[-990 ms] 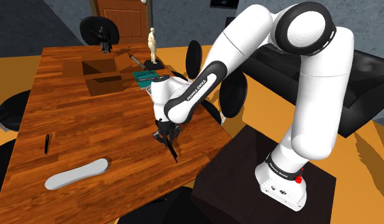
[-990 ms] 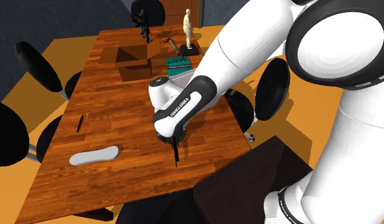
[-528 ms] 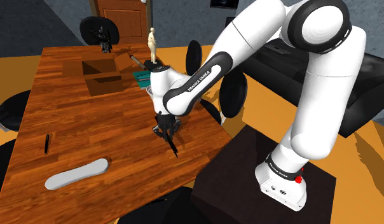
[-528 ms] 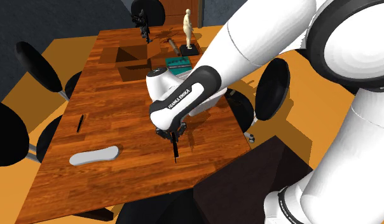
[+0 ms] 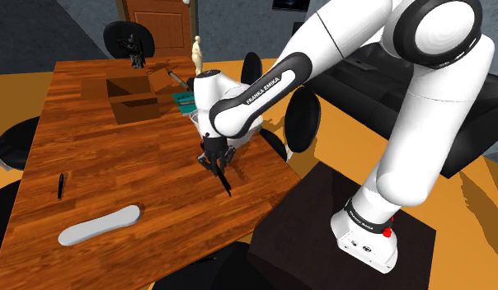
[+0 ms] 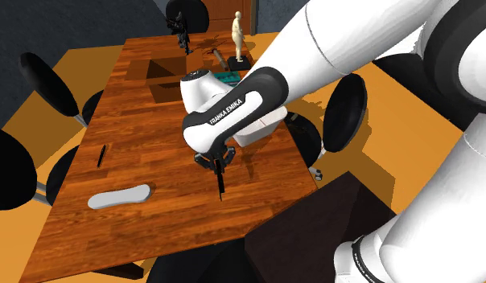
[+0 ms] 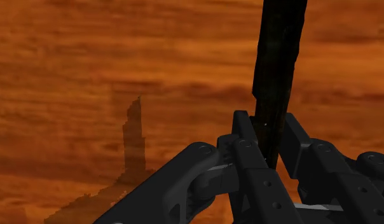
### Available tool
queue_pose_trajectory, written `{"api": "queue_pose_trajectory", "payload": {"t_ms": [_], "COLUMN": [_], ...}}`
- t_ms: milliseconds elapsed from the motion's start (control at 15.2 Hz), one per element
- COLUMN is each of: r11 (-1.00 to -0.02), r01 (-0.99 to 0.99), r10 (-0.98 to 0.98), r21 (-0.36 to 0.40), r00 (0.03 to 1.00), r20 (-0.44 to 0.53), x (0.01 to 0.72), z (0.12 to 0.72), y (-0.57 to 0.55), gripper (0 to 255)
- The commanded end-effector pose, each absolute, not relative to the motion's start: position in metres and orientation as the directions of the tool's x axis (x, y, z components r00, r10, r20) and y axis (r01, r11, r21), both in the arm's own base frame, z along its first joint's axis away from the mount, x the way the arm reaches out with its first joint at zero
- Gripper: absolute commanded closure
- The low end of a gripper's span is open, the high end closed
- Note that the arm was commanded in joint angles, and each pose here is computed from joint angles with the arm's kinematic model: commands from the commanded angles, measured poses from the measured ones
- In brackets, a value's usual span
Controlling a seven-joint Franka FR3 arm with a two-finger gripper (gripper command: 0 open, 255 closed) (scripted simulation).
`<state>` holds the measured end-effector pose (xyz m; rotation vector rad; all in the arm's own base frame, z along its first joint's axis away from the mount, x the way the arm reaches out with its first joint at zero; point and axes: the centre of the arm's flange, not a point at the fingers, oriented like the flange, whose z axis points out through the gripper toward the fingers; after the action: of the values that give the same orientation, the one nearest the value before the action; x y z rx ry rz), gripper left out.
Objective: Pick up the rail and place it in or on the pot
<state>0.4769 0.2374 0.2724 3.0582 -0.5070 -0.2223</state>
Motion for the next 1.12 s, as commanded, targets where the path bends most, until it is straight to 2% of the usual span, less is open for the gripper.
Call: {"api": "queue_pose_trajectory", "payload": {"t_ms": [0,1056], "r11": [-0.946,-0.946], "r01": [-0.318,-0.318], "r10": [-0.323,-0.323], "r21": [0.057,0.057], "r00": [0.937,0.937], "r20": [-0.135,-0.135], "x": [0.476,0.476], "z": [0.282,0.367], "y": [0.236,0.236], "gripper": [255,255]}}
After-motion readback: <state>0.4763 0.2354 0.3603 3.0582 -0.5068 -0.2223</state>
